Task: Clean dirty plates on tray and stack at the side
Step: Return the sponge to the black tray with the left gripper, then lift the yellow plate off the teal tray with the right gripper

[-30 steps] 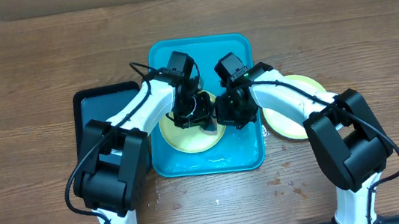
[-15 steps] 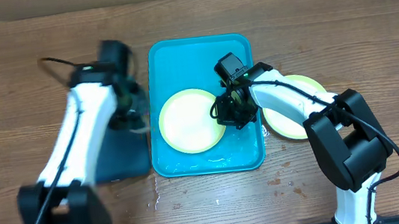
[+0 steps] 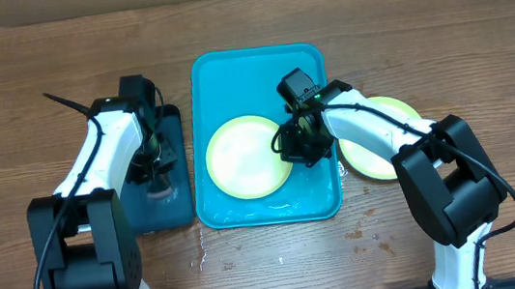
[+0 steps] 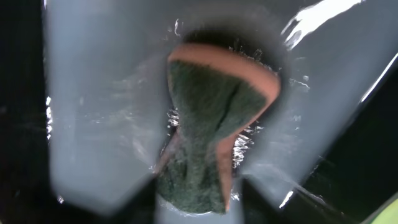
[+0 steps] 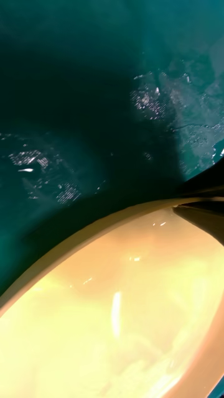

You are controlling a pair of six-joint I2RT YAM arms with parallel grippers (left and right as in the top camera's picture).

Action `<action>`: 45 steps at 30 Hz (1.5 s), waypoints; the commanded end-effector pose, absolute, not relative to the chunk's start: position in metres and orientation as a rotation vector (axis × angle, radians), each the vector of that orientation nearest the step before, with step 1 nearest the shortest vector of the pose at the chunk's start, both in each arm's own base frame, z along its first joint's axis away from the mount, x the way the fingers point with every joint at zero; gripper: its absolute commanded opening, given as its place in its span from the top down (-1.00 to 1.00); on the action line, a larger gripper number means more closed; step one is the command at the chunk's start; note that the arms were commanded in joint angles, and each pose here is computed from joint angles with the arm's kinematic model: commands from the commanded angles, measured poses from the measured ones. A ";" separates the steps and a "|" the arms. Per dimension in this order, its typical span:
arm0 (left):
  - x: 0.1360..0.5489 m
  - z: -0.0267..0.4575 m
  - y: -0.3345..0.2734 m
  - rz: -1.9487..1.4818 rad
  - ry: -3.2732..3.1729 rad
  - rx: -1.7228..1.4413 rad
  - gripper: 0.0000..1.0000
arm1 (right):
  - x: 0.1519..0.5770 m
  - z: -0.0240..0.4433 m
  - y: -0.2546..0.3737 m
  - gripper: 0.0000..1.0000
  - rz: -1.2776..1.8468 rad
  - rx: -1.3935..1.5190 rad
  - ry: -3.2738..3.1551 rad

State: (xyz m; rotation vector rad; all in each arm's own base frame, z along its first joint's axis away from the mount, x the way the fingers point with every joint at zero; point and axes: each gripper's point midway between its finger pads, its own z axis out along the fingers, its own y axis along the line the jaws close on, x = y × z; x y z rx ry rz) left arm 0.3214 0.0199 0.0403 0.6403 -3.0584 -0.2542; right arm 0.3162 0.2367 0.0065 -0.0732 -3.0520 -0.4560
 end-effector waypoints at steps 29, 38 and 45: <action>0.229 0.432 0.016 0.373 -3.933 0.926 -1.00 | 0.354 0.233 0.443 0.92 -0.345 1.291 -3.868; 0.213 0.438 0.014 0.389 -3.963 0.931 -1.00 | 0.321 0.272 0.443 0.92 0.329 1.485 -4.017; 0.218 0.435 0.015 0.383 -3.949 0.928 -1.00 | 0.291 0.292 0.447 0.92 0.661 1.569 -4.036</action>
